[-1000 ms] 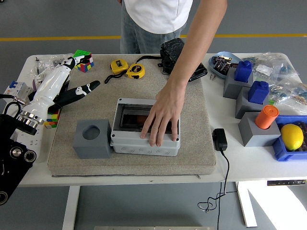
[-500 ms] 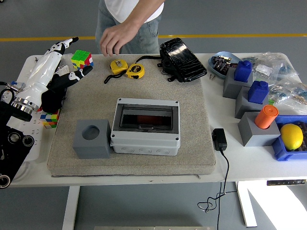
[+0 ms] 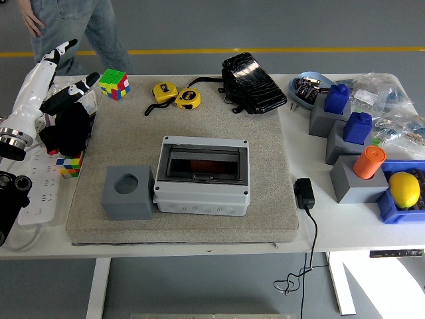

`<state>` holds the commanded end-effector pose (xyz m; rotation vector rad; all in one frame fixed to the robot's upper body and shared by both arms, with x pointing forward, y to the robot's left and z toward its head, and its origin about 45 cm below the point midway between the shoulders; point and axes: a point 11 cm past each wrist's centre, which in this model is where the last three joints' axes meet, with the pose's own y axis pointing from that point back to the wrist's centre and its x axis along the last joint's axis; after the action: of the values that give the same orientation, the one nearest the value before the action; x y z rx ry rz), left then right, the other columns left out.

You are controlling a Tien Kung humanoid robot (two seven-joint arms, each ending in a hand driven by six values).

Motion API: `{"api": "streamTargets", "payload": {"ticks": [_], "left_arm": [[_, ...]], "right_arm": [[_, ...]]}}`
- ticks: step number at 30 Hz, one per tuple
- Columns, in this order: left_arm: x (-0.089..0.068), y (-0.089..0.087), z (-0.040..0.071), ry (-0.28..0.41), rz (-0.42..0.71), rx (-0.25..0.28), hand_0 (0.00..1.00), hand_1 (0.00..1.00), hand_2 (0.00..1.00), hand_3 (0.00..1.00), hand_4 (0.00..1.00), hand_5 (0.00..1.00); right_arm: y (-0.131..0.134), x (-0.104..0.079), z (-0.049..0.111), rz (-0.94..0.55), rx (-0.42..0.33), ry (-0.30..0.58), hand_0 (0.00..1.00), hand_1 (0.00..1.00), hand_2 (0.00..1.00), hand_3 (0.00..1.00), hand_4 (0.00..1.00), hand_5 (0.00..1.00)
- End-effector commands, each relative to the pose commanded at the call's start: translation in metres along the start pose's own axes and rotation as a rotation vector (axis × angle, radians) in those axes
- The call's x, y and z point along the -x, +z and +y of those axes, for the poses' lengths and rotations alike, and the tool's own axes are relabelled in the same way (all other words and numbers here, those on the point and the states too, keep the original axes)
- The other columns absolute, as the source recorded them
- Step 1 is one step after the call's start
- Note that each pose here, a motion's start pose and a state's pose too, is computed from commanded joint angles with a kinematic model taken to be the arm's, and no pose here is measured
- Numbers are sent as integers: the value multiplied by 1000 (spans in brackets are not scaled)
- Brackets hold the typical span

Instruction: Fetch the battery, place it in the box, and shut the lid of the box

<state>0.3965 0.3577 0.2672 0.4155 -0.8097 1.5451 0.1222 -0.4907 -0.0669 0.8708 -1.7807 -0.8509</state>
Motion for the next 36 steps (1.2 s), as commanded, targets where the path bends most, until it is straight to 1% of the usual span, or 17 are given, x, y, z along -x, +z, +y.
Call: {"api": "streamTargets", "payload": {"ticks": [3, 4, 6, 9, 10, 14, 15, 18, 24, 27, 32, 36], "left_arm": [[-11, -5, 2, 42, 113, -10, 998, 998, 998, 962, 998, 998], [-14, -7, 3, 53, 148, -13, 998, 998, 980, 946, 998, 998], [-18, -10, 5, 63, 208, -19, 998, 998, 980, 946, 998, 998], [-20, -18, 10, 64, 333, -38, 998, 998, 980, 946, 998, 998], [-21, -21, 12, 69, 368, -44, 944, 957, 909, 881, 998, 998], [-22, -33, 20, 87, 517, -77, 944, 957, 909, 881, 998, 998], [-21, -35, 22, 90, 552, -83, 921, 926, 877, 859, 998, 998], [-20, -39, 26, 94, 638, -94, 921, 926, 877, 859, 998, 998], [-20, -43, 30, 97, 670, -109, 921, 929, 880, 870, 998, 998], [-16, -45, 33, 83, 703, -125, 921, 929, 880, 870, 998, 998], [-11, -46, 35, 67, 702, -145, 928, 934, 884, 881, 998, 998], [-11, -46, 35, 66, 693, -155, 931, 934, 885, 881, 998, 998]], "right_arm": [[1, 0, 0, 2, 2, 0, 841, 786, 765, 824, 998, 998], [1, 0, 0, 3, 2, 0, 842, 787, 765, 824, 998, 998], [0, 0, 0, 5, 0, 0, 842, 787, 765, 824, 998, 998], [-1, 0, 0, 4, -1, 0, 842, 787, 765, 824, 998, 998], [-1, 0, 0, 4, -1, 0, 842, 787, 765, 823, 998, 998], [0, 0, 0, 3, 1, -1, 842, 787, 765, 823, 998, 998], [0, 0, 0, 3, 1, -1, 842, 786, 765, 824, 998, 998], [0, 0, 0, 1, 1, -1, 842, 786, 765, 824, 998, 998], [-2, 2, 0, -4, -2, -4, 841, 787, 765, 823, 998, 998], [-2, 2, 0, -9, -3, -4, 841, 787, 765, 823, 998, 998], [-1, 4, 0, -10, 0, -6, 842, 786, 765, 823, 998, 998], [-1, 5, 1, -12, -2, -8, 842, 786, 765, 823, 998, 998]]}}
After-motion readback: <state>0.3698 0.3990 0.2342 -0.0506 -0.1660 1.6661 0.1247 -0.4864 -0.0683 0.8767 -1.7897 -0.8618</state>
